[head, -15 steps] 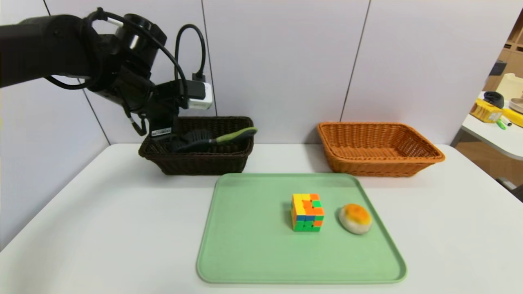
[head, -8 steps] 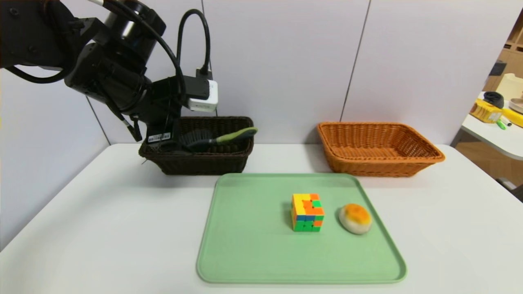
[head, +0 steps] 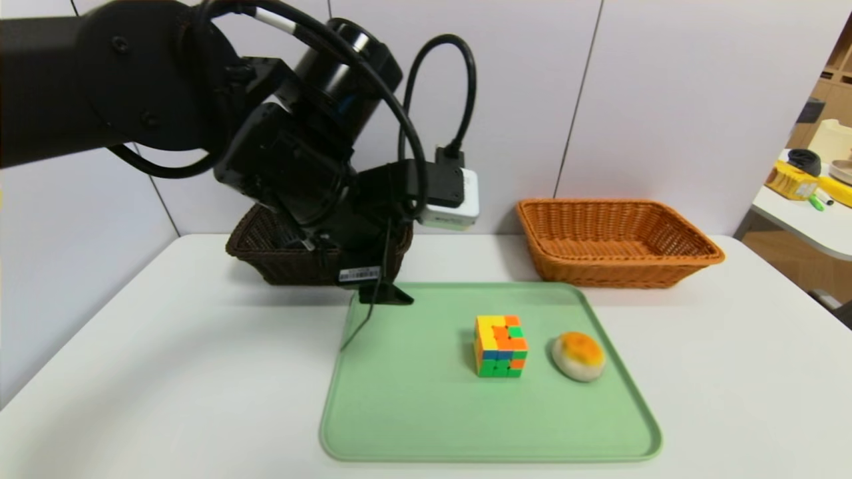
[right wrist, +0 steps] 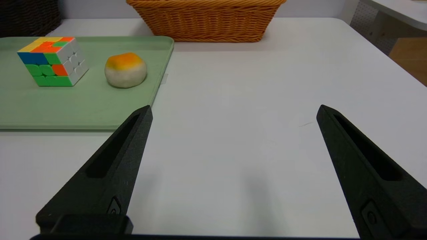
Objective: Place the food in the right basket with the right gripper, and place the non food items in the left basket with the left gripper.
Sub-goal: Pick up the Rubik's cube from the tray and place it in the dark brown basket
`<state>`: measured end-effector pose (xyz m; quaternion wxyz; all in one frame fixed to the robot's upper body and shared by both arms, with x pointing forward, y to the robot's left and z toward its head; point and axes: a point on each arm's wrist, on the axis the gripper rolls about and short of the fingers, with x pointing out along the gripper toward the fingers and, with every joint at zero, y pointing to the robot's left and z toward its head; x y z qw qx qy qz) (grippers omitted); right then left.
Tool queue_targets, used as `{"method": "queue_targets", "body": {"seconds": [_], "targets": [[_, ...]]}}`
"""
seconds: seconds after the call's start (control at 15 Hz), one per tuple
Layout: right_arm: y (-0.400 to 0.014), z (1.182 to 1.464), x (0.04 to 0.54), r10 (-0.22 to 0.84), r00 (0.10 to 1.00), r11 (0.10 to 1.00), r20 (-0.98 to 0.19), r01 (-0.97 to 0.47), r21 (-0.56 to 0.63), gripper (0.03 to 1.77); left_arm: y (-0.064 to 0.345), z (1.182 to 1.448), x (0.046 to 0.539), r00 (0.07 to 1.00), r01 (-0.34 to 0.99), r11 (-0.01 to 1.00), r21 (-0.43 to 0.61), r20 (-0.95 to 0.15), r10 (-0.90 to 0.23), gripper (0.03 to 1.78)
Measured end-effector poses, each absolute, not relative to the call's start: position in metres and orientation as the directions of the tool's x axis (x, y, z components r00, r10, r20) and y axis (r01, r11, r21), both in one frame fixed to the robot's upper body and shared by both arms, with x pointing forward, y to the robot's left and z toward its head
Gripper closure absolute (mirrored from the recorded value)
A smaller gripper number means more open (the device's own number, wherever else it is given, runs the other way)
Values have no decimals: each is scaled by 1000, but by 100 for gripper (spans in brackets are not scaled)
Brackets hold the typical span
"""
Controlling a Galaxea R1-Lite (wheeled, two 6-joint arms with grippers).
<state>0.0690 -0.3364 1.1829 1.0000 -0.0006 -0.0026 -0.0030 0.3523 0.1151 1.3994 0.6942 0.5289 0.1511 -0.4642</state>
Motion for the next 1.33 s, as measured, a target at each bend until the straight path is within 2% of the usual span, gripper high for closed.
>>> {"method": "queue_targets", "body": {"seconds": [0.27,0.53,1.07,1.33], "targets": [[-336,1183,69,-6,1000,1000,6,6,-1,10,68,1380,336,442,859,18,512,-723,-532,13],[-336,1183,69,-6,1000,1000,6,6,-1,10,35,1360,339,427,858,14,513,-699,-573,12],[-336,1183,69,-6,1000,1000,6,6,-1,10,10,1325,346,309,922,0,387,-738,-600,12],[-336,1183,69,-6,1000,1000,5,6,-1,10,9,1312,356,287,935,1,354,-755,-590,12]]}}
